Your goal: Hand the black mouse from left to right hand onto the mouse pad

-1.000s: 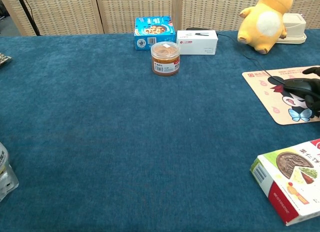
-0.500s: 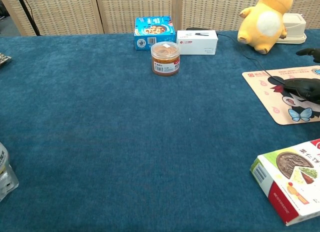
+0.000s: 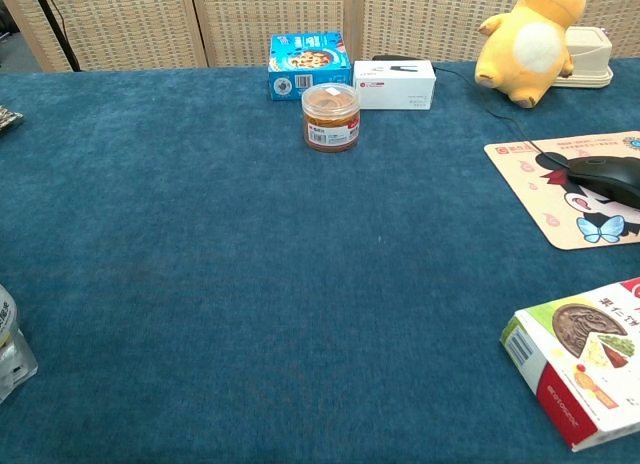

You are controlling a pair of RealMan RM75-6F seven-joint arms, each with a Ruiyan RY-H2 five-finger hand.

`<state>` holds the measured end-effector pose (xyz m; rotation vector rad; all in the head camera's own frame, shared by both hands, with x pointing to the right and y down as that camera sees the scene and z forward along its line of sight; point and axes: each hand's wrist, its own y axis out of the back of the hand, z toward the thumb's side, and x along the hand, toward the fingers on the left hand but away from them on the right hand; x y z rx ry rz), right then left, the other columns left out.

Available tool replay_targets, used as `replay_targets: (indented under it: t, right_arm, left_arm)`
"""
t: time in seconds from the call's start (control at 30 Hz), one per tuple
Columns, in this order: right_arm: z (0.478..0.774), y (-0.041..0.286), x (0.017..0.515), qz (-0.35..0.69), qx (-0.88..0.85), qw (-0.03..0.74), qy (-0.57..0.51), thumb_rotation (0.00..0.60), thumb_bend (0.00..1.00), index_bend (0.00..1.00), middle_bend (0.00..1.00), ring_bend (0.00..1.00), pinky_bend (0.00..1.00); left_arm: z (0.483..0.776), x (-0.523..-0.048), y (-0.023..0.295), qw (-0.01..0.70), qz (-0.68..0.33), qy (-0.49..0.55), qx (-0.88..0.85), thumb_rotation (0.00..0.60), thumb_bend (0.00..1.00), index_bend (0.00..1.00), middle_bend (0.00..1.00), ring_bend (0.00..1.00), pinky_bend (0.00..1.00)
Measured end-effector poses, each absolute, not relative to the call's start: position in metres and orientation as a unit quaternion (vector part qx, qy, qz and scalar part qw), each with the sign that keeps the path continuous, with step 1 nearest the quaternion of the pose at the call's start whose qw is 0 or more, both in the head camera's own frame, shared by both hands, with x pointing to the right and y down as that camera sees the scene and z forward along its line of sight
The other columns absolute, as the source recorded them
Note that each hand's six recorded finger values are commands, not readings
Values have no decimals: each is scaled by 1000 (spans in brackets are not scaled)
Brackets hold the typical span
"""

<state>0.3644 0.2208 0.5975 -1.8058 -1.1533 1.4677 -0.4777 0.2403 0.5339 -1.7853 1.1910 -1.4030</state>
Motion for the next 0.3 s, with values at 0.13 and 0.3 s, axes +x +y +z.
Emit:
replay_targets:
  t: [0.13, 0.3]
  right_arm:
    - [583, 238, 374, 536, -674, 275, -428, 600, 0, 0, 0, 0, 0]
    - [565, 254, 384, 527, -670, 297, -430, 600, 0, 0, 0, 0, 0]
  left_arm:
    - [531, -490, 254, 289, -530, 452, -656, 600, 30, 0, 0, 0, 0]
    - [527, -499, 263, 300, -530, 457, -648, 600, 30, 0, 0, 0, 0]
